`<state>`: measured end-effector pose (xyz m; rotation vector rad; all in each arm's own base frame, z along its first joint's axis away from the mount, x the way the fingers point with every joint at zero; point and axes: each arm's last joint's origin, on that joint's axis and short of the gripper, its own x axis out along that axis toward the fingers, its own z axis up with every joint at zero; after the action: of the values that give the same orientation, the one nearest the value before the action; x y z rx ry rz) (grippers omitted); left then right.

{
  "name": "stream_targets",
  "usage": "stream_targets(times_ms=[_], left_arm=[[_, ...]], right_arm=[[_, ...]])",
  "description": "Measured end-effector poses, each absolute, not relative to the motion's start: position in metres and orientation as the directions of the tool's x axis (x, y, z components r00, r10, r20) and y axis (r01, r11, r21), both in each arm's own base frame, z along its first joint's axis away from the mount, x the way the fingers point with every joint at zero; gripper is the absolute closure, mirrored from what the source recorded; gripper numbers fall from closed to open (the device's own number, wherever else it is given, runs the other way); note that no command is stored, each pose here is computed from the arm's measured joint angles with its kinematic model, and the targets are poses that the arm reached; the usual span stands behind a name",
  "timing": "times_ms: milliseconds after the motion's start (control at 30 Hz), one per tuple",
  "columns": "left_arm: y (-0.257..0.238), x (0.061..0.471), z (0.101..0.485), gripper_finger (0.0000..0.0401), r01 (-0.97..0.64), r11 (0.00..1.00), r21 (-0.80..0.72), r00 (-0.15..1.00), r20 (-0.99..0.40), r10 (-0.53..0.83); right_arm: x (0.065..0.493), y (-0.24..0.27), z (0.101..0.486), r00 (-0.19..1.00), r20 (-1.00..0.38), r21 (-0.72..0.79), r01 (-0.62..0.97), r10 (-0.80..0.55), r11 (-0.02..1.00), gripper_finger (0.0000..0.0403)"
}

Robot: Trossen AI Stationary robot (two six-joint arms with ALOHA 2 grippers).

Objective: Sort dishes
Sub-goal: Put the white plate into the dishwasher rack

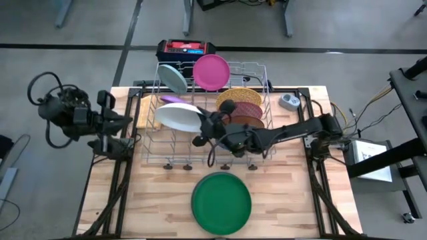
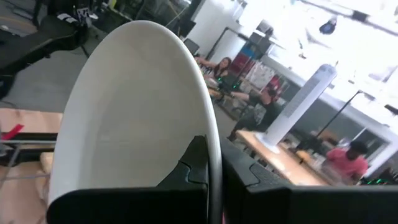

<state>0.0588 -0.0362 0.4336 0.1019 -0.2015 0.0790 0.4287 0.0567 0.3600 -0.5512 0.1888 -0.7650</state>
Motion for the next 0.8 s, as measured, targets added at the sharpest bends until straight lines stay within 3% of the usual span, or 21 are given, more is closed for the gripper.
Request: stream_targets(times_ms=[200, 800], left_arm=[[-0.029, 0.053, 0.434, 0.0401, -0.091, 0.993, 0.082, 0.974, 0.216, 0.071], [-0.026, 0.050, 0.430, 0.0401, -0.086, 0.989, 0.119, 0.979, 0.192, 0.062]], right_arm=[[0.441, 0.056, 0.345, 0.710, 0.048, -0.582, 0.591, -0.702, 0.558, 0.0403], [0.452, 0.055, 0.329, 0.763, 0.026, -0.569, 0.543, -0.646, 0.618, 0.0403]])
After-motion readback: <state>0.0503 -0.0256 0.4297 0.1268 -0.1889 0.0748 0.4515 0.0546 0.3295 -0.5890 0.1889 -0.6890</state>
